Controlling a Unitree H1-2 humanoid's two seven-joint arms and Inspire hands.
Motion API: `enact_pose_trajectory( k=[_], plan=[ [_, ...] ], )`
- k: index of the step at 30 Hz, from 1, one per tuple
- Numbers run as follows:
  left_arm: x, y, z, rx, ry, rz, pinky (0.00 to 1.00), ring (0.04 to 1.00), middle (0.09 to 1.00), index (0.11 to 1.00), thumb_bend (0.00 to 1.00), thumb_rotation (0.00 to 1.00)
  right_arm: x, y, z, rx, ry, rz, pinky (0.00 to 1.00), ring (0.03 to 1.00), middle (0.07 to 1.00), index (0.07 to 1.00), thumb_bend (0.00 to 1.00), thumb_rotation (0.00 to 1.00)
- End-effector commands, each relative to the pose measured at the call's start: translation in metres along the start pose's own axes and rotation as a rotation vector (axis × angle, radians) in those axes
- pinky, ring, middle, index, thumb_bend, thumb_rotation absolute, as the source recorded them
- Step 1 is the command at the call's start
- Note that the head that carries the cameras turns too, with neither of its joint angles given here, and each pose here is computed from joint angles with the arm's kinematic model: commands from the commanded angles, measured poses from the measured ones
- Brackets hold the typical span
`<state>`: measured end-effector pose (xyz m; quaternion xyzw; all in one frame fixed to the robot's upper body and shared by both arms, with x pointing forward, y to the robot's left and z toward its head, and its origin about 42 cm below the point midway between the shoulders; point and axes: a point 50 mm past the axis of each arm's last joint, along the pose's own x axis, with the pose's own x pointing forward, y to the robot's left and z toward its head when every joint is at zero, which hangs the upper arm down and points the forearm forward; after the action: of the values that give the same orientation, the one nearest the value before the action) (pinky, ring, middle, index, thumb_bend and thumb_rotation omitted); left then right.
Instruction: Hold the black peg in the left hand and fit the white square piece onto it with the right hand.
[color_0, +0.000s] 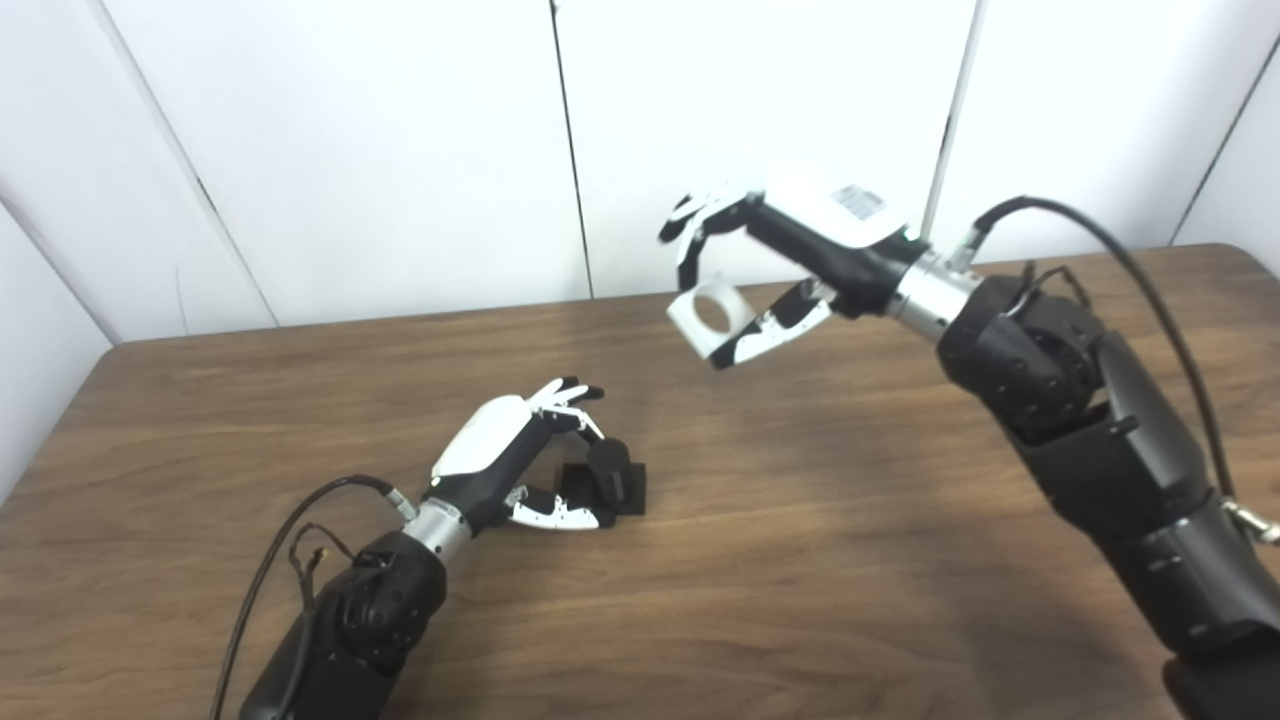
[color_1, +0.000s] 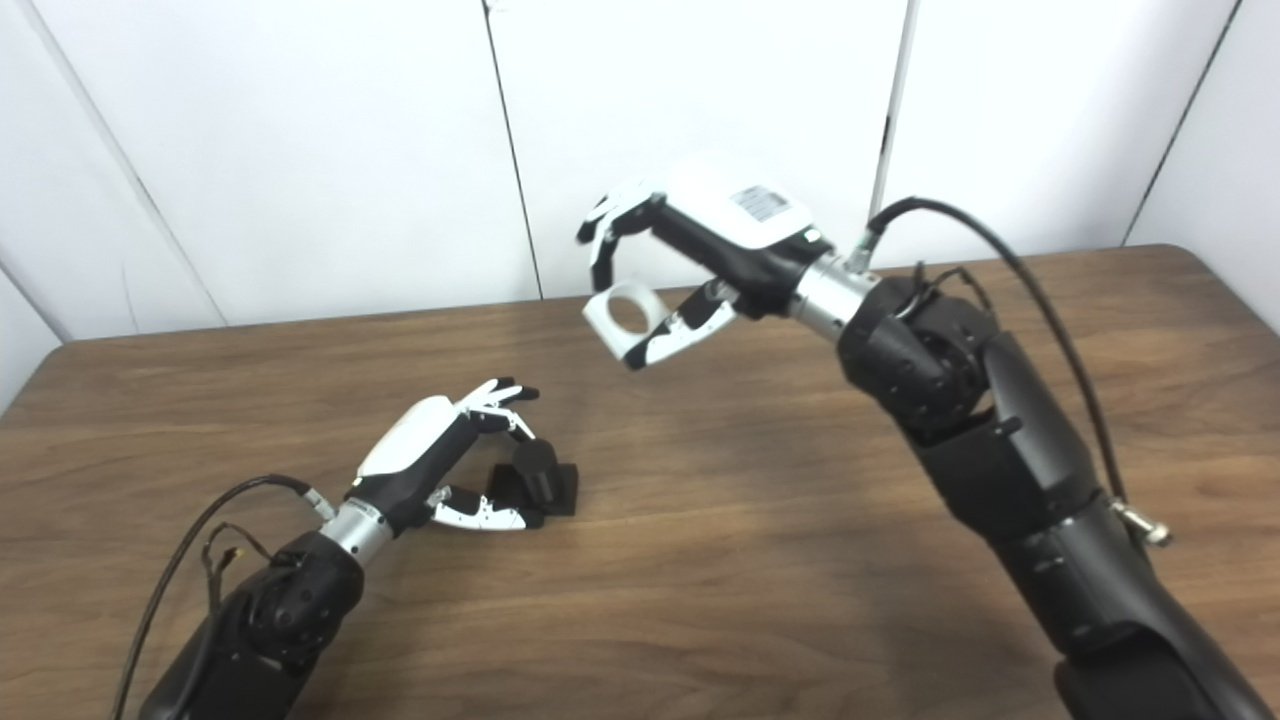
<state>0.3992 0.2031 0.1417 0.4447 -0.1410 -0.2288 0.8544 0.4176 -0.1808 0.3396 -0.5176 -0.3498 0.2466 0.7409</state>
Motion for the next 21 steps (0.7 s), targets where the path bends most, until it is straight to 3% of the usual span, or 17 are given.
enact_pose_trajectory(
  k=[1,9,21],
  plan=[
    [0.003,0.000,-0.003,0.050,0.031,-0.029,0.94,0.987,0.922,0.492,0.52,0.07,0.013,-0.019,0.015,-0.028,-0.067,-0.046,0.87,0.828,0.747,0.480,0.52,0.14],
    [0.006,-0.004,0.000,0.047,0.028,-0.026,0.93,0.985,0.922,0.492,0.52,0.08,0.028,0.009,0.022,0.022,-0.076,0.002,0.90,0.833,0.757,0.480,0.52,0.14],
    [0.007,-0.005,0.004,0.047,0.029,-0.021,0.92,0.980,0.919,0.492,0.52,0.08,0.048,0.045,0.014,0.076,-0.014,0.056,0.89,0.837,0.770,0.480,0.52,0.14]
  ],
)
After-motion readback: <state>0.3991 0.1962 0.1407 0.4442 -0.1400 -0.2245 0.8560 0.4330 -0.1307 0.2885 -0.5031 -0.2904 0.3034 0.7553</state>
